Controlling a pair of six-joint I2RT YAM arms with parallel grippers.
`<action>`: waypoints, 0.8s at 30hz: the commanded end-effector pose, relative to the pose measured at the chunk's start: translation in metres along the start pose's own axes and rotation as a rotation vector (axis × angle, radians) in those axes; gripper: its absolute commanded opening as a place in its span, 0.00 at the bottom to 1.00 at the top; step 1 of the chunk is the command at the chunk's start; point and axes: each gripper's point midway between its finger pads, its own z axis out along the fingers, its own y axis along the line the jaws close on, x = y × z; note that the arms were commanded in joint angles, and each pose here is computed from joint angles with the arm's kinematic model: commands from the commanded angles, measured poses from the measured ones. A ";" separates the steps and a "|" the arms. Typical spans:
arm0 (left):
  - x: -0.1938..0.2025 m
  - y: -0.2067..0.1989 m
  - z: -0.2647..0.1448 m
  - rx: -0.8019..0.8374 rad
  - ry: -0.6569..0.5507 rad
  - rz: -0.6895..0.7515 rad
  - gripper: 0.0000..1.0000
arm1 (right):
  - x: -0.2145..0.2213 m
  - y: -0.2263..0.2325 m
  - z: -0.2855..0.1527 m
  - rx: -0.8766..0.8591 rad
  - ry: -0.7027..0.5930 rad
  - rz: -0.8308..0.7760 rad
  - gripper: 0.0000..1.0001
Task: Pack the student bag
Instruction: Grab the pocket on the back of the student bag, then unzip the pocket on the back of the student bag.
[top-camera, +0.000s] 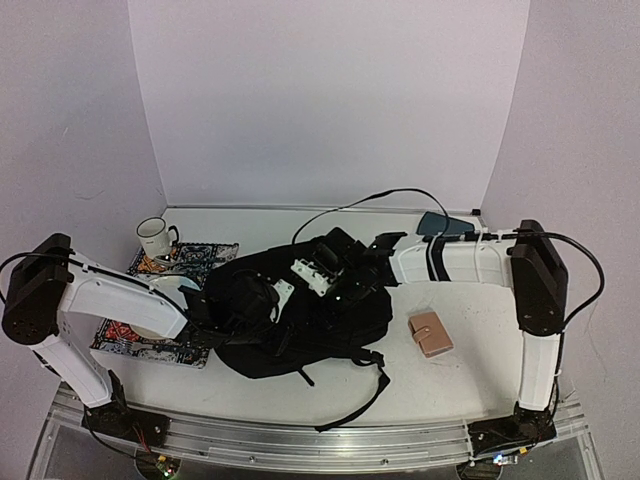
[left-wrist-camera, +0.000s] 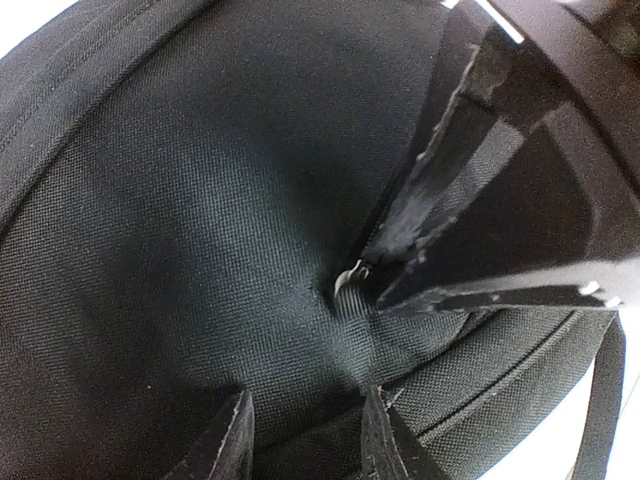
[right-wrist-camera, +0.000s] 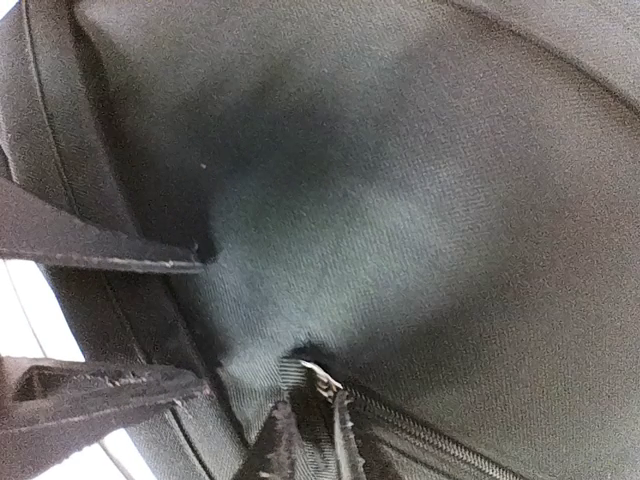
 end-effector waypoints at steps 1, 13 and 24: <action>0.021 0.001 0.001 -0.003 0.059 -0.006 0.35 | -0.001 0.004 0.004 -0.022 0.017 -0.020 0.09; 0.058 0.020 0.005 -0.090 0.154 -0.057 0.30 | 0.001 -0.052 -0.043 0.215 -0.001 0.049 0.00; 0.079 0.028 0.001 -0.110 0.197 -0.085 0.28 | 0.030 -0.108 -0.066 0.348 0.057 0.109 0.00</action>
